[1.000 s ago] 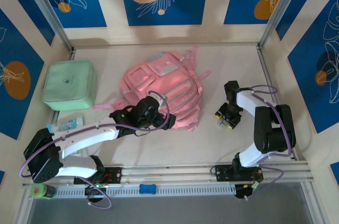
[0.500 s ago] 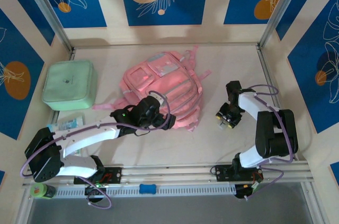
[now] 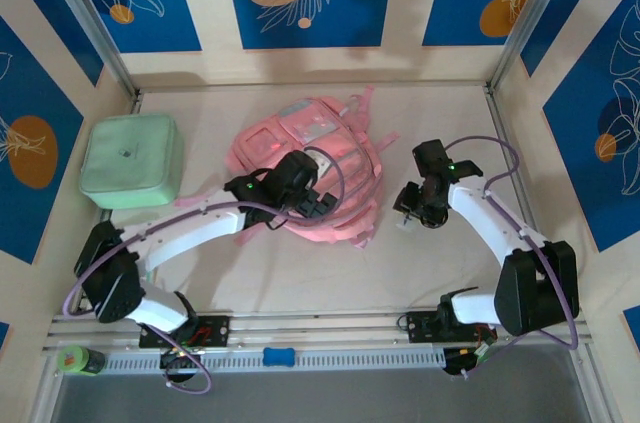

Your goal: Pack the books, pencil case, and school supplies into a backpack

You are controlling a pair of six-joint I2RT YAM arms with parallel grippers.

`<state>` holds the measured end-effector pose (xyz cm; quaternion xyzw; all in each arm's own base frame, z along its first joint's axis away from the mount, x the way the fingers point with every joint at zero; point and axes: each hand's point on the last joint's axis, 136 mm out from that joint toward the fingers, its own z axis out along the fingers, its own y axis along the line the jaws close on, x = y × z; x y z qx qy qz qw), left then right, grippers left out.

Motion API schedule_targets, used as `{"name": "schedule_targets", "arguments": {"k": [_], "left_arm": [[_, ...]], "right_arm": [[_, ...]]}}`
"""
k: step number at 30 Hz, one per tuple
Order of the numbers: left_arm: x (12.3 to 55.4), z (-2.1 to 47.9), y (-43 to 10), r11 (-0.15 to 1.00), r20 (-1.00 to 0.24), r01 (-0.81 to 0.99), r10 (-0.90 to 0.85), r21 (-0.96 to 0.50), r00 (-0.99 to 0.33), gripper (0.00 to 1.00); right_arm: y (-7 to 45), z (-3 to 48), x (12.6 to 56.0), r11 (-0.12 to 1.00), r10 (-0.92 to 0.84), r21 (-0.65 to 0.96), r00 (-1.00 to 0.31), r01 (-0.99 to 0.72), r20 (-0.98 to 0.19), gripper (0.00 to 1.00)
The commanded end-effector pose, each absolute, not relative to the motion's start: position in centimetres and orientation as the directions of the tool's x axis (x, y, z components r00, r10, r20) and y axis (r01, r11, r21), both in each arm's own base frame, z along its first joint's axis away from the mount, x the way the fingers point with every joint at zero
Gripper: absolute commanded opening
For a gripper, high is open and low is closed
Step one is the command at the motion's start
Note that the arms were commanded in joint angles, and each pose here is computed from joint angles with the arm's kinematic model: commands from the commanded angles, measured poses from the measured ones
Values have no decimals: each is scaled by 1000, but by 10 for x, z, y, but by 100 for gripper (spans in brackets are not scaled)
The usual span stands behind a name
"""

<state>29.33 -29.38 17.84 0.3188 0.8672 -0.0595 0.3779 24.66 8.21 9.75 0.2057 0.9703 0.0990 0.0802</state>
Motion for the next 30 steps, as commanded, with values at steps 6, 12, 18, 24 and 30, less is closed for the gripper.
{"name": "schedule_targets", "arguments": {"k": [6,12,18,24,30], "left_arm": [[318,158,-311,670,-588,689,685,277,-430,99],[349,147,-302,701,-556,618,690,355,-463,98],[363,156,-288,722,-563,584,675,370,-478,68],[370,172,-282,748,-604,561,641,354,-474,44],[378,185,-291,785,-648,535,588,313,-484,21]], "right_arm": [[117,110,238,943,249,244,-966,225,-74,51],[128,111,241,944,208,278,-974,178,-84,51],[136,115,243,957,135,271,-986,103,-102,50],[161,124,247,950,55,311,-991,15,-122,48],[194,137,262,922,13,387,-993,-34,-118,46]]}}
